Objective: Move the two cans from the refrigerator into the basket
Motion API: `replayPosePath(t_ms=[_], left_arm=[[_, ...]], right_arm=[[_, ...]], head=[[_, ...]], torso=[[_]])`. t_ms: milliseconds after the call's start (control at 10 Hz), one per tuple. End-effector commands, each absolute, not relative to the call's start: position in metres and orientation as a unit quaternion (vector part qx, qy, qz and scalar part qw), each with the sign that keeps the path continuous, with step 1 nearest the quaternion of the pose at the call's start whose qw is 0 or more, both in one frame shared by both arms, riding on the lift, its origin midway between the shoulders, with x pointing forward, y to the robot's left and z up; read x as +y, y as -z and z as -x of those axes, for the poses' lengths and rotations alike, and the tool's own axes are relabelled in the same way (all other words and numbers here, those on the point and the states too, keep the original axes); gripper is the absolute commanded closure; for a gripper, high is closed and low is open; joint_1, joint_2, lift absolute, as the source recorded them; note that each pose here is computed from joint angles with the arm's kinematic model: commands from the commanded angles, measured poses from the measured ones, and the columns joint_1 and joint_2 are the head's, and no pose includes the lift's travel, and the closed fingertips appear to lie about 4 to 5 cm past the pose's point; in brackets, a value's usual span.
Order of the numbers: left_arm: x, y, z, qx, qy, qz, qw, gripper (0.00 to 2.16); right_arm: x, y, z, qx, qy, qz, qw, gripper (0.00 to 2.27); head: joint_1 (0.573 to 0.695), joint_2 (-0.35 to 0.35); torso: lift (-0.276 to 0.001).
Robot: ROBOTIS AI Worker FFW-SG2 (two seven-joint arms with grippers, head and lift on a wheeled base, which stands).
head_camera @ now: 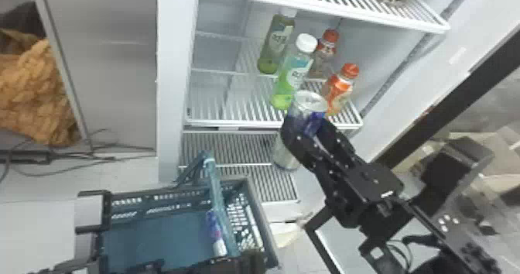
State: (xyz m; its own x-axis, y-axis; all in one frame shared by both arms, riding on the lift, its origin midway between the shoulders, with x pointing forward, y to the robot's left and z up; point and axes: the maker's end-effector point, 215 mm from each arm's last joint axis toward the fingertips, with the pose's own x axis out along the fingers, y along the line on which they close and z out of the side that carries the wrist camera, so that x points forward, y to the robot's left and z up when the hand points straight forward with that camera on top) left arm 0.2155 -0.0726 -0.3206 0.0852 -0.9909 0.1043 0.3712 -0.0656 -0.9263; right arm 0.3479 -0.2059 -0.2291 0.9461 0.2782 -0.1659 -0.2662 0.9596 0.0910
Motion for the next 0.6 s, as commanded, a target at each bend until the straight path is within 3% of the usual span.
replayPosePath(t_ms=[0, 500], left_arm=[[-0.073, 0.321, -0.216, 0.349, 0.579, 0.443, 0.589, 1.22], [-0.074, 0.32, -0.216, 0.348, 0.579, 0.444, 0.588, 1.22]], right_arm=[[-0.208, 0.246, -0.342, 0.116, -0.133, -0.042, 0.983, 0.9], [-0.187, 0.311, -0.316, 0.23, -0.16, -0.09, 0.956, 0.9]], head=[[0.695, -0.35], [0.695, -0.35]], torso=[[-0.276], [-0.276]])
